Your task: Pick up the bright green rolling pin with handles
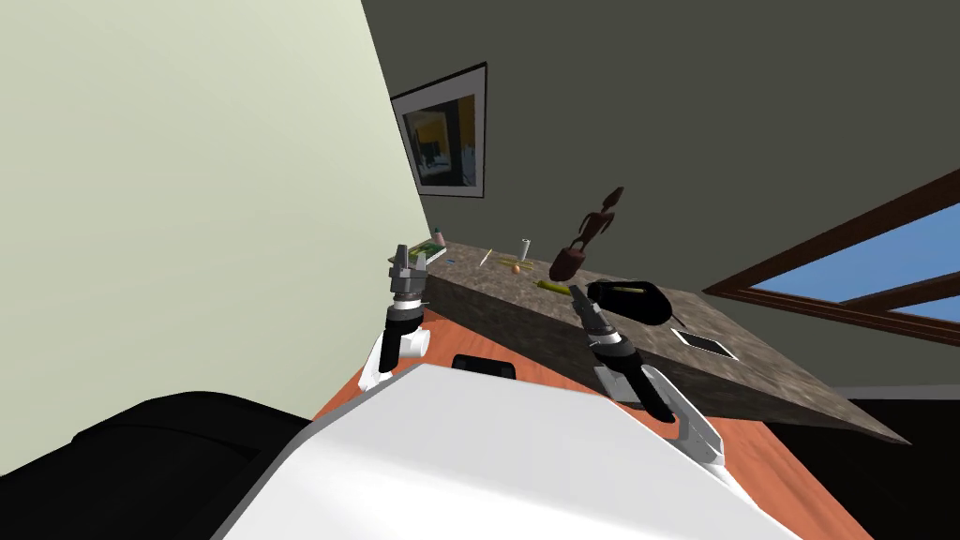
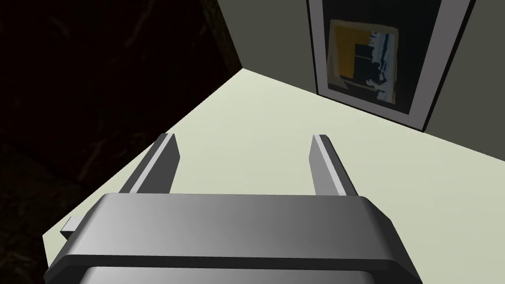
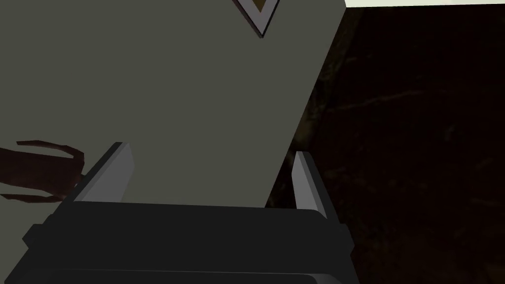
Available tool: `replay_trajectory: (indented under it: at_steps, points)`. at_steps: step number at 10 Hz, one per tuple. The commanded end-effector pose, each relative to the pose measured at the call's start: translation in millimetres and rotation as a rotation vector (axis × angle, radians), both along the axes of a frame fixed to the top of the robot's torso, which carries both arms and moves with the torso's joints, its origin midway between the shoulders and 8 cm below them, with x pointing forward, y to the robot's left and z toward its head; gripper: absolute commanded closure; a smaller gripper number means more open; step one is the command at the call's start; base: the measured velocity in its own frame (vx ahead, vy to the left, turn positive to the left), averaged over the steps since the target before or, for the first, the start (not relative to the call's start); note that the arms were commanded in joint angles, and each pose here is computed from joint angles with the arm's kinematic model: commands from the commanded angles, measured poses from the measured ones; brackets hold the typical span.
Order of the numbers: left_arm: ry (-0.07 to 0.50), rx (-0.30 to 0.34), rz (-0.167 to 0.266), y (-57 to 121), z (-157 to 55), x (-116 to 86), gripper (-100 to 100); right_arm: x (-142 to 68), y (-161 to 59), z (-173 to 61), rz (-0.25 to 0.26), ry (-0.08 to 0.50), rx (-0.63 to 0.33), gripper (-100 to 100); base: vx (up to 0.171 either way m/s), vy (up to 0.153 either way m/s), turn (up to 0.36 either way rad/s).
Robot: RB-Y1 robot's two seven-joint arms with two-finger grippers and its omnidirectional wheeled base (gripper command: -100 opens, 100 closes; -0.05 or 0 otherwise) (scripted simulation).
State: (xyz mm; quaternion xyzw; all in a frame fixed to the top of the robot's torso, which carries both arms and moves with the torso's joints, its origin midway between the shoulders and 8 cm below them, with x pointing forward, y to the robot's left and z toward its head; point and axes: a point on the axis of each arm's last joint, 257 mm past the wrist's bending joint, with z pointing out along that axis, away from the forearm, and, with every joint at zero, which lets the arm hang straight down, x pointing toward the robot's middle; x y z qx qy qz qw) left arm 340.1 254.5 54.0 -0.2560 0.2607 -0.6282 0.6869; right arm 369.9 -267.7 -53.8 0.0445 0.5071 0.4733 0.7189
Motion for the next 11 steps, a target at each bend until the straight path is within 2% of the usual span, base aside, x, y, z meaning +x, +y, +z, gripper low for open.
replay_trajectory:
  at_steps: [1, 2, 3, 4, 5, 6, 7, 10, 11]
  points:
    - [0.0, 0.0, 0.0, 0.0, 0, 0, 0, 5, -8, -18, -0.003, 0.037, -0.067, -100, -0.059, 0.072, 0.177]
    - [0.0, 0.0, 0.0, 0.0, 0, 0, 0, 5, -8, -18, 0.008, 0.04, -0.094, -100, -0.047, 0.054, 0.094]
    - [0.0, 0.0, 0.0, 0.0, 0, 0, 0, 9, -17, -34, 0.002, 0.07, -0.144, -100, -0.065, 0.078, 0.17]
    - [0.0, 0.0, 0.0, 0.0, 0, 0, 0, 9, -18, -34, 0.011, 0.075, -0.17, -100, -0.046, 0.065, 0.09]
    - [0.0, 0.0, 0.0, 0.0, 0, 0, 0, 12, -28, -51, 0.003, 0.106, -0.222, -100, -0.033, 0.074, 0.19]
    - [0.0, 0.0, 0.0, 0.0, 0, 0, 0, 12, -29, -50, 0.012, 0.109, -0.246, -100, -0.033, 0.054, 0.085]
    - [0.0, 0.0, 0.0, 0.0, 0, 0, 0, 14, -37, -63, 0.01, 0.134, -0.298, -100, -0.039, 0.058, 0.172]
    - [0.0, 0.0, 0.0, 0.0, 0, 0, 0, 18, -56, -81, 0.015, 0.18, -0.409, -100, -0.027, 0.06, 0.118]
    - [0.0, 0.0, 0.0, 0.0, 0, 0, 0, 18, -67, -95, 0.011, 0.208, -0.464, -100, -0.012, 0.064, 0.182]
